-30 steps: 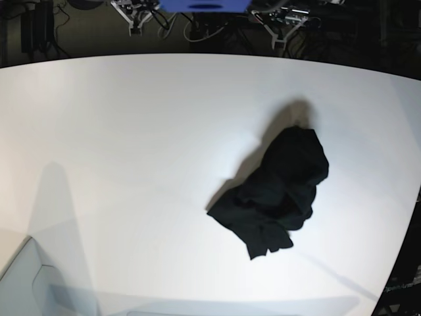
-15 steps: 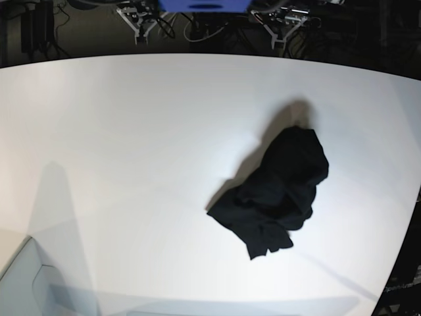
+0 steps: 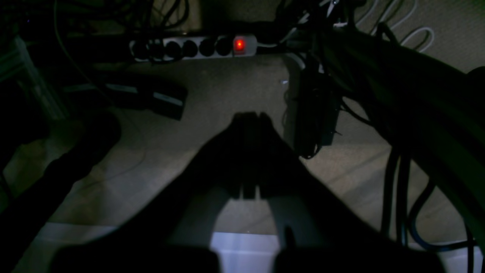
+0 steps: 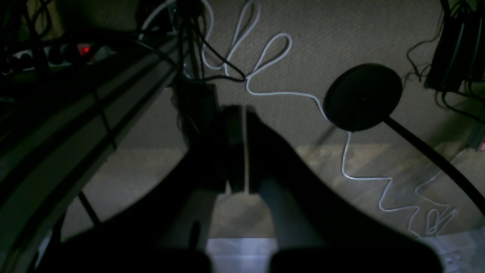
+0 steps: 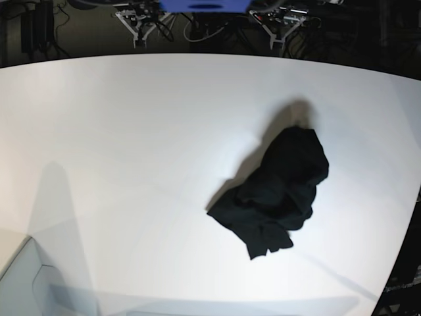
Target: Layout the t-shirt on the table in an organized manner, then fold the t-shirt properly
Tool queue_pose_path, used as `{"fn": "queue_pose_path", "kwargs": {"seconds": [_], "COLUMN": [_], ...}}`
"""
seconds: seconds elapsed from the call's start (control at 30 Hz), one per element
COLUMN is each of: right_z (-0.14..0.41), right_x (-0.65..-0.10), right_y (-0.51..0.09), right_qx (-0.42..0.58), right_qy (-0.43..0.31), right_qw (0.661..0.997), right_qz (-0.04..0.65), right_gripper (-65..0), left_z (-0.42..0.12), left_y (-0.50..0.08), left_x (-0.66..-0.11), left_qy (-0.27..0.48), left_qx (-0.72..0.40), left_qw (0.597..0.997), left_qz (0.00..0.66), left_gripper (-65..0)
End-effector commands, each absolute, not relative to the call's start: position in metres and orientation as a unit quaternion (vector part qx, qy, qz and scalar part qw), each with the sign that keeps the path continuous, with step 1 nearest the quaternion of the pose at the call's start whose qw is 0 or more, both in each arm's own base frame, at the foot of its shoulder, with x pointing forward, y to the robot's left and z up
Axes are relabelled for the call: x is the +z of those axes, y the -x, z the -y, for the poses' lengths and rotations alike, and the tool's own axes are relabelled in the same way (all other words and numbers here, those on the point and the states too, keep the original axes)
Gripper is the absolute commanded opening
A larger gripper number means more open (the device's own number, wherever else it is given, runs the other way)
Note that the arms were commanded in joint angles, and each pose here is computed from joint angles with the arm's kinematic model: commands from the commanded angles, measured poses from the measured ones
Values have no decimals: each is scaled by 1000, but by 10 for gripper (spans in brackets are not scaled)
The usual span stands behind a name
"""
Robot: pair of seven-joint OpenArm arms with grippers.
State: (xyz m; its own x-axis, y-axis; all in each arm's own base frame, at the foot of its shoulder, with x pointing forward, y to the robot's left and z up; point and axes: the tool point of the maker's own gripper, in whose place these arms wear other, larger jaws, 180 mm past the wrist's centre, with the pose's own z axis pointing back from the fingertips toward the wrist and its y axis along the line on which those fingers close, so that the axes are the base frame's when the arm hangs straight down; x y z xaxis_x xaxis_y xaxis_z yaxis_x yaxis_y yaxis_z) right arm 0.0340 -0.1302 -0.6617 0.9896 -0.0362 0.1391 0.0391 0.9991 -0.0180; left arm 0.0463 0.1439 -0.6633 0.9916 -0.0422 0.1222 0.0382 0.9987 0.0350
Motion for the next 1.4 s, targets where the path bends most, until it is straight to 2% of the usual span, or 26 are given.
{"fn": "queue_pose_path", "kwargs": {"seconds": [0.0, 0.53, 0.7, 1.0, 1.2, 1.37], "right_z": [129, 143, 156, 168, 181, 179], "right_x": [-662, -662, -657, -611, -535, -463], "right_y": [-26, 24, 50, 50, 4, -43], "right_qx": [-19, -14, -13, 0, -1, 3], "right_qy": [6, 17, 26, 38, 57, 63], "right_qw": [998, 999, 999, 989, 962, 928], "right_qz": [66, 29, 35, 143, 268, 367], "right_gripper": [-650, -650, -650, -650, -650, -650], "left_z": [-146, -152, -171, -195, -192, -210], "left_y": [-48, -37, -27, -4, -24, -56], "left_x": [-663, -663, -657, -623, -575, -515], "left_qy": [-21, -25, -37, -49, -42, -48], "left_qx": [-19, -20, -25, -52, -73, -17], "left_qw": [998, 998, 995, 986, 970, 948], "left_qz": [65, 61, 89, 148, 229, 315], "left_gripper": [-650, -650, -650, -650, -650, -650]}}
